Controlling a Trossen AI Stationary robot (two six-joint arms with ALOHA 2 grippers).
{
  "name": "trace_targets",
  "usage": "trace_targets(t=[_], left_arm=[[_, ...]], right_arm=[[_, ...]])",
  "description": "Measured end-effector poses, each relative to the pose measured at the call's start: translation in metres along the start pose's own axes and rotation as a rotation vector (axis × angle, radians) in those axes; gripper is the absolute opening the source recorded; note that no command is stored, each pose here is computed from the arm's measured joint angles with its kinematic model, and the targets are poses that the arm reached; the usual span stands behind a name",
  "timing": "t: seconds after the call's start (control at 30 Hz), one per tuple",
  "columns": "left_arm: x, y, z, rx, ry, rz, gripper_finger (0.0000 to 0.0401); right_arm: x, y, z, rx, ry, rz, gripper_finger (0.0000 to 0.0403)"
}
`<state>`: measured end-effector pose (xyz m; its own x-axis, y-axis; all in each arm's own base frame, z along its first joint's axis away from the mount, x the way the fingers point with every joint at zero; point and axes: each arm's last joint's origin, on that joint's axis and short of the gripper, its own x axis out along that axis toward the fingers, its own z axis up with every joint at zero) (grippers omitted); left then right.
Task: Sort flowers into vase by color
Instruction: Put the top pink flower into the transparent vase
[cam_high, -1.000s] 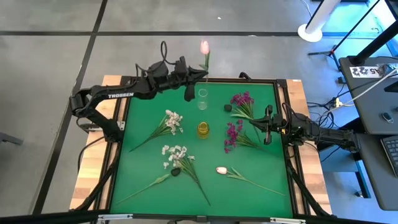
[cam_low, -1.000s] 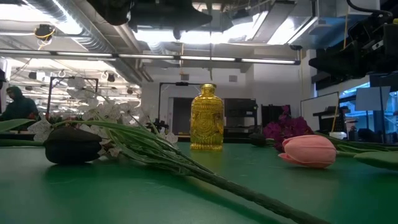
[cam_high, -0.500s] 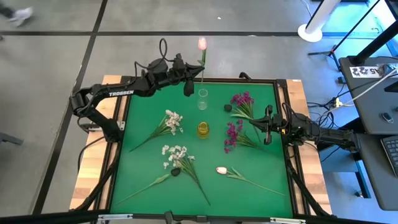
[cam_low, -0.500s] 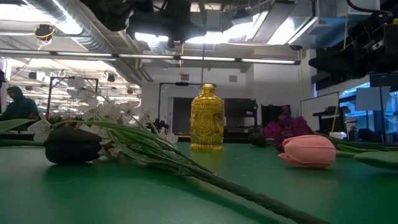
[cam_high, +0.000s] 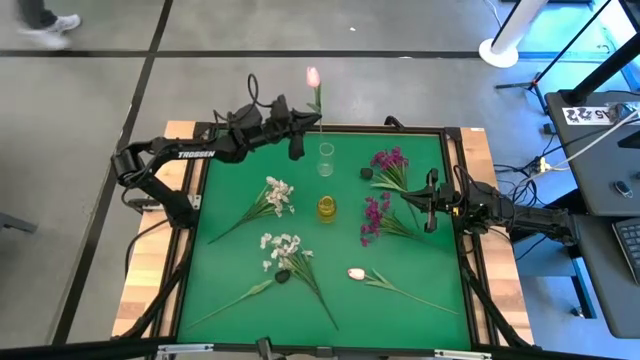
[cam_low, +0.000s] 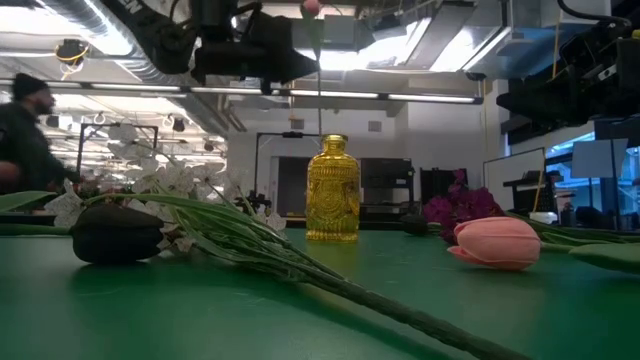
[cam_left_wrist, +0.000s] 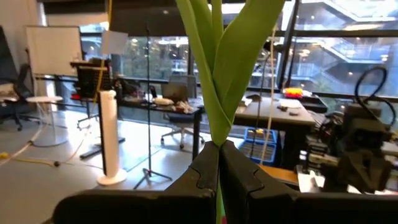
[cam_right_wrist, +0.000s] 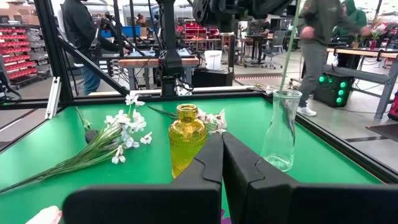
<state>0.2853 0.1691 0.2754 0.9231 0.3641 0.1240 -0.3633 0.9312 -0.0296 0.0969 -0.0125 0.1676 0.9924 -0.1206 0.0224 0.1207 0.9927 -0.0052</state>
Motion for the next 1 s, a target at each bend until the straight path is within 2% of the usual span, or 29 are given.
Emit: trace_targets(t=[0.33, 0.67, 1.0], left_arm=[[0.002, -0.007, -0.005, 0.010, 0.012, -0.044, 0.0000], [0.015, 0.003, -0.045, -0.016, 0.093, -0.020, 0.0000], [0.019, 0.003, -0.052, -0.011, 0.083, -0.026, 0.0008]], right_arm=[[0.000, 0.000, 0.000, 0.000, 0.000, 0.000, 0.0001], [0.000, 0.000, 0.000, 0.000, 0.000, 0.000, 0.0001], [0.000, 0.000, 0.000, 0.000, 0.000, 0.000, 0.0001]])
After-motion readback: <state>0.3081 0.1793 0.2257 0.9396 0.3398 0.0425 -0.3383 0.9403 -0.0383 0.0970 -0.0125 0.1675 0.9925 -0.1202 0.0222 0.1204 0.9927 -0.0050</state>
